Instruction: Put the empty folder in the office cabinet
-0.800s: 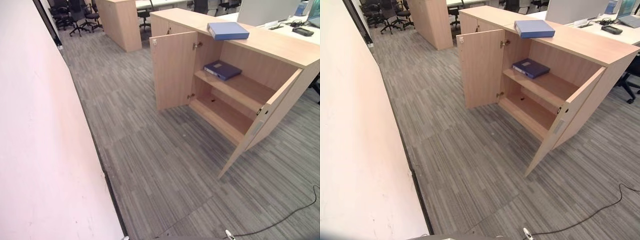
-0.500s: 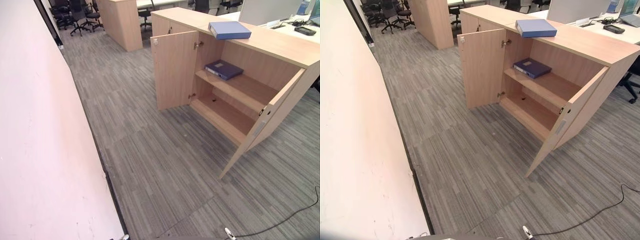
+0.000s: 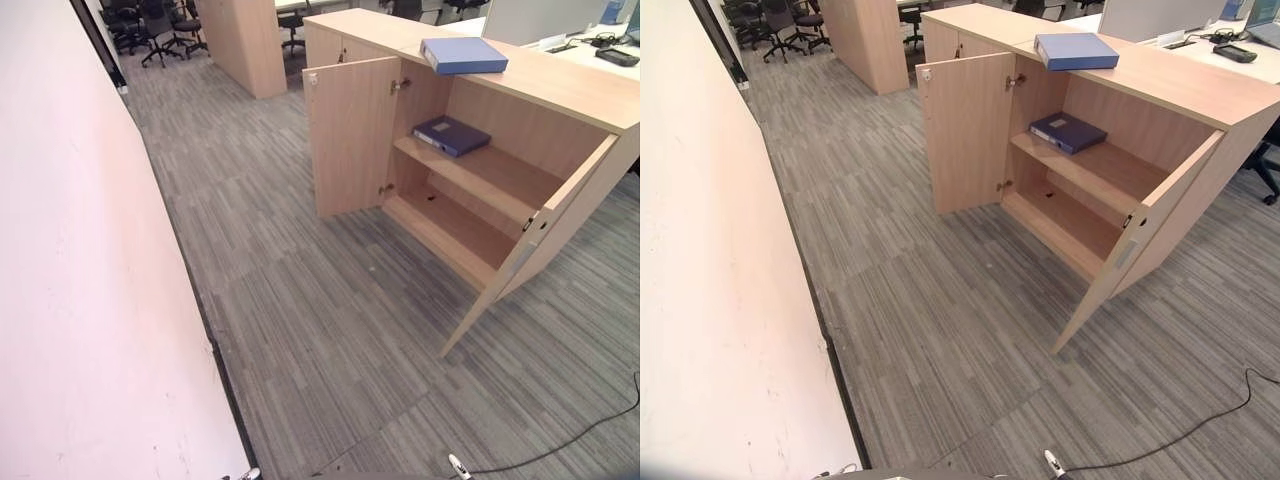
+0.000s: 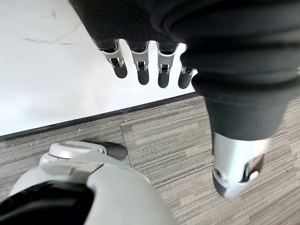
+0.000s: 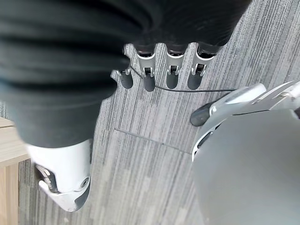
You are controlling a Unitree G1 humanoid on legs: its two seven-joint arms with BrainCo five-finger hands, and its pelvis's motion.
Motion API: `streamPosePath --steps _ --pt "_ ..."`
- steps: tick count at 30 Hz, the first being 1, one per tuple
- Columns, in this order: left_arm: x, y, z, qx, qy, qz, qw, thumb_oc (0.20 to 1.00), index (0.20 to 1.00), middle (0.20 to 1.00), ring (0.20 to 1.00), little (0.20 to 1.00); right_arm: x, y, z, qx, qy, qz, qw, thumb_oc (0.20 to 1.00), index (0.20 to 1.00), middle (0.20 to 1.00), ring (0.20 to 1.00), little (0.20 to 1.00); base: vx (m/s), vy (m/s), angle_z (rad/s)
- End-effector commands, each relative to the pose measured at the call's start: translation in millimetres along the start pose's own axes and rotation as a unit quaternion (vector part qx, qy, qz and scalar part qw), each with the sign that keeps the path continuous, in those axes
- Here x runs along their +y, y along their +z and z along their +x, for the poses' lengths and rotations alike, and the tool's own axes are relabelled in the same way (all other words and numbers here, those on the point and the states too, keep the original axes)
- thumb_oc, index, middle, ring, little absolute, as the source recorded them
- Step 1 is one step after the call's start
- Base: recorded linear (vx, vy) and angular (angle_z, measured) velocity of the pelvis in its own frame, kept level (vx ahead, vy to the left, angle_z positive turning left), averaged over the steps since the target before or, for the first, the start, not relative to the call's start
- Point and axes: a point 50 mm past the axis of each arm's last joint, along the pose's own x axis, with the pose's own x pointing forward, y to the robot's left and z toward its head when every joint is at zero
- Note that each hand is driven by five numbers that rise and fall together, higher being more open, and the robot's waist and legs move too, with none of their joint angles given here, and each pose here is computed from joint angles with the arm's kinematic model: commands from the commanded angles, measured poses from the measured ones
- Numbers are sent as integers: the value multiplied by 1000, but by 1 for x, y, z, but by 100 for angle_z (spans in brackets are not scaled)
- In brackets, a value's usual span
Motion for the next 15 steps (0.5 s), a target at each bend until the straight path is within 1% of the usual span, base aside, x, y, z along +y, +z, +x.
streamPosePath --steps 1,8,12,15 --pt "0 20 4 -31 20 8 999 1000 1000 1000 1000 1000 12 8 2 -16 0 -15 1000 1000 1000 1000 1000 1000 0 0 0" --pt "-3 15 3 -15 7 -16 1000 1000 1000 1000 1000 1000 11 10 3 -13 0 -31 999 1000 1000 1000 1000 1000 -11 27 -1" --pt "-5 13 3 -12 -8 -23 1000 1000 1000 1000 1000 1000 12 13 3 -14 6 -41 999 1000 1000 1000 1000 1000 -23 80 -2" --pt "-6 14 3 -11 -12 -28 999 1000 1000 1000 1000 1000 13 21 3 -23 13 -45 999 1000 1000 1000 1000 1000 -38 166 0"
